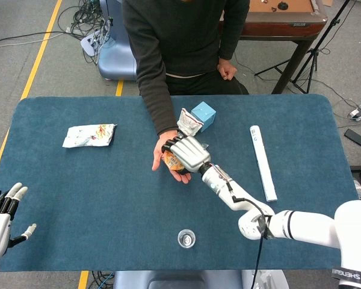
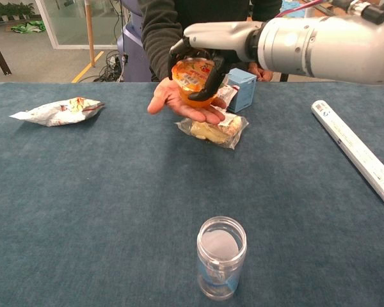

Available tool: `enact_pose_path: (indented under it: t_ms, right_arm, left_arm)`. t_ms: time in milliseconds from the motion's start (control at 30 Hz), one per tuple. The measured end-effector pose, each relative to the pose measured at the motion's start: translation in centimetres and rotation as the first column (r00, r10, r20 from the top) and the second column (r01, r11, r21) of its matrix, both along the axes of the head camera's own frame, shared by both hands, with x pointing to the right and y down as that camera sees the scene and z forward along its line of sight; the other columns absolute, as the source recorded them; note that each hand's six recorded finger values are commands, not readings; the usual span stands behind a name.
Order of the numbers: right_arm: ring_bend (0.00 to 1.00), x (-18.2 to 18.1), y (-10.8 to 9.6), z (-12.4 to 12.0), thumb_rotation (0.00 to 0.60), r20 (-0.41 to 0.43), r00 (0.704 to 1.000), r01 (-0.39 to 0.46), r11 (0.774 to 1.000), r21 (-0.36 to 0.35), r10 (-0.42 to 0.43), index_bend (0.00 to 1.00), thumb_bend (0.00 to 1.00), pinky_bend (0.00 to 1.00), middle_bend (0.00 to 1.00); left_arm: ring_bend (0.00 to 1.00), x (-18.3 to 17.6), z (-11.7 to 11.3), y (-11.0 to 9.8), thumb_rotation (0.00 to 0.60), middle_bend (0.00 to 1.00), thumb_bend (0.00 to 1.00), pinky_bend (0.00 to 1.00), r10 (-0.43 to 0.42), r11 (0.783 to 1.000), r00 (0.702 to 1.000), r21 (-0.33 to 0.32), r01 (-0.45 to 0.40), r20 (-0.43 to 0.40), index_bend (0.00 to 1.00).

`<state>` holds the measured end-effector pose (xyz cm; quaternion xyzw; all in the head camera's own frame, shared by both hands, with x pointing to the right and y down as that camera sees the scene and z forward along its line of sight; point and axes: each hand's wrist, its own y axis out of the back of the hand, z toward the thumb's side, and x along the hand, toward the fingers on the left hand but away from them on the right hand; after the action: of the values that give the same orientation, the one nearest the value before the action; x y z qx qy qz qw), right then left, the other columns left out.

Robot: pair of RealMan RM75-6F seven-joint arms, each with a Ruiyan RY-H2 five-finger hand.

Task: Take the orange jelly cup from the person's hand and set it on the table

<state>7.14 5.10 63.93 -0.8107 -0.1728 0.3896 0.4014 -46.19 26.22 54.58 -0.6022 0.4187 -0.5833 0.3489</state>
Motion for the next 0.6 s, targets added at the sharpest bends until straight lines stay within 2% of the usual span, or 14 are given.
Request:
enact_pose_path:
  t_ms: [167,333,600]
  right_arm:
    - [0.28,2.7,-0.3,-1.7,0.600,0.017,1.000,-0.027,0.999,0.024,0.027,0.46,0.44,0.56,0.31]
    - [0.28,7.0,-0.1,-3.2,0.600,0.002,0.998,-0.056,0.997,0.047,0.056,0.46,0.43,0.56,0.31]
    - [0.28,13.8,1.9,-1.8,0.600,-0.101,0.990,-0.094,0.995,0.021,0.095,0.46,0.43,0.56,0.31]
  left_arm:
    - [0.09,0.0,-0.2,-0.1,0.600,0.07,0.21,0.03,0.003,1.000,1.000,0.005,-0.003,-0.001,0.11]
    - [0.09,0.2,-0.1,-0.1,0.600,0.07,0.21,0.03,0.007,1.000,1.000,0.003,-0.007,-0.003,0.11]
    - [0.09,0.8,0.0,-0.2,0.600,0.07,0.21,0.03,0.021,1.000,1.000,0.002,-0.021,-0.011,0.11]
